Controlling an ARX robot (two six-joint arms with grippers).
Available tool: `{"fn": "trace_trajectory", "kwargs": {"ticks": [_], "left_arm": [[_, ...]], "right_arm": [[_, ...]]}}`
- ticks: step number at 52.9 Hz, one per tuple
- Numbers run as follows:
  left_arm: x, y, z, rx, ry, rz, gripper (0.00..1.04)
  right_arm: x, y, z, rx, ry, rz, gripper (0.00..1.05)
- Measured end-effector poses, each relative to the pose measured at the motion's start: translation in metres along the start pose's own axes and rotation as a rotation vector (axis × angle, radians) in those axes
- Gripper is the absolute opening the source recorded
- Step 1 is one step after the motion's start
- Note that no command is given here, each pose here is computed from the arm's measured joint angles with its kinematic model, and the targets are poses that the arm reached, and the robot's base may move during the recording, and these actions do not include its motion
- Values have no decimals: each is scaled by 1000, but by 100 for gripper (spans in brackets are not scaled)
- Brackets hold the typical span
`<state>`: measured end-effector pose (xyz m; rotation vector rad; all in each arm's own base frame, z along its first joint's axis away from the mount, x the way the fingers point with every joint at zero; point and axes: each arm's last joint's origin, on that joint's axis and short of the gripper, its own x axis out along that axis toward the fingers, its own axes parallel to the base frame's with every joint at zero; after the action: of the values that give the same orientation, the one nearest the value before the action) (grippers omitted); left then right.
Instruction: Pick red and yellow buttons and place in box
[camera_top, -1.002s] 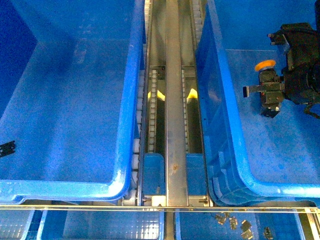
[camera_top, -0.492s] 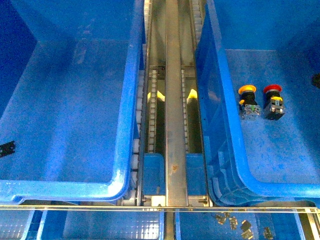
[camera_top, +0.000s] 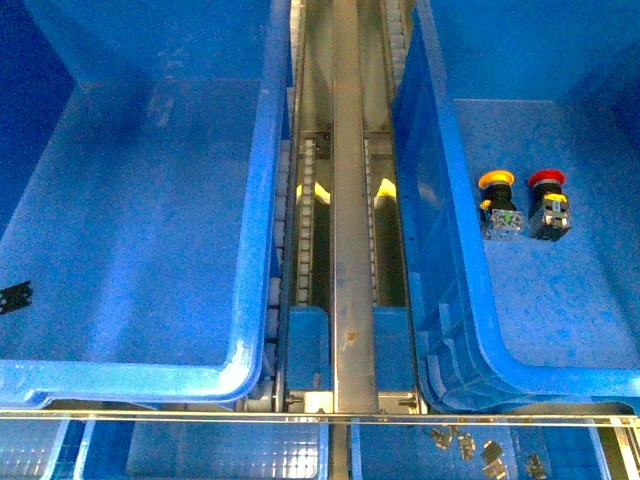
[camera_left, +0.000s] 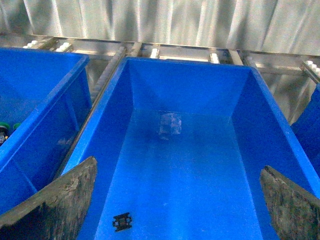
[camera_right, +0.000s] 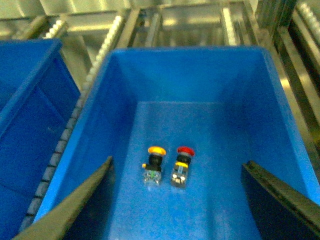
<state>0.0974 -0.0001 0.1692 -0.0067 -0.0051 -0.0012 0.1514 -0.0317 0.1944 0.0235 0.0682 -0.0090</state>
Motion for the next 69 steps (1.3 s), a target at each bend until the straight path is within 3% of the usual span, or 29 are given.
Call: {"fn": "trace_trajectory", "kwargs": {"ticks": [7,19,31,69], "left_arm": [[0,0,0,0,0,0,97],[0,0,0,0,0,0,97],[0,0,0,0,0,0,97],[0,0,0,0,0,0,97]], "right_arm": [[-9,8,0,-18,-72,-2,44],[-18,18,-14,-16,-56,3,4],[-26,30,-20,-20,-62,10,4],[-42,31,-24,-20,-91,7,4]]}}
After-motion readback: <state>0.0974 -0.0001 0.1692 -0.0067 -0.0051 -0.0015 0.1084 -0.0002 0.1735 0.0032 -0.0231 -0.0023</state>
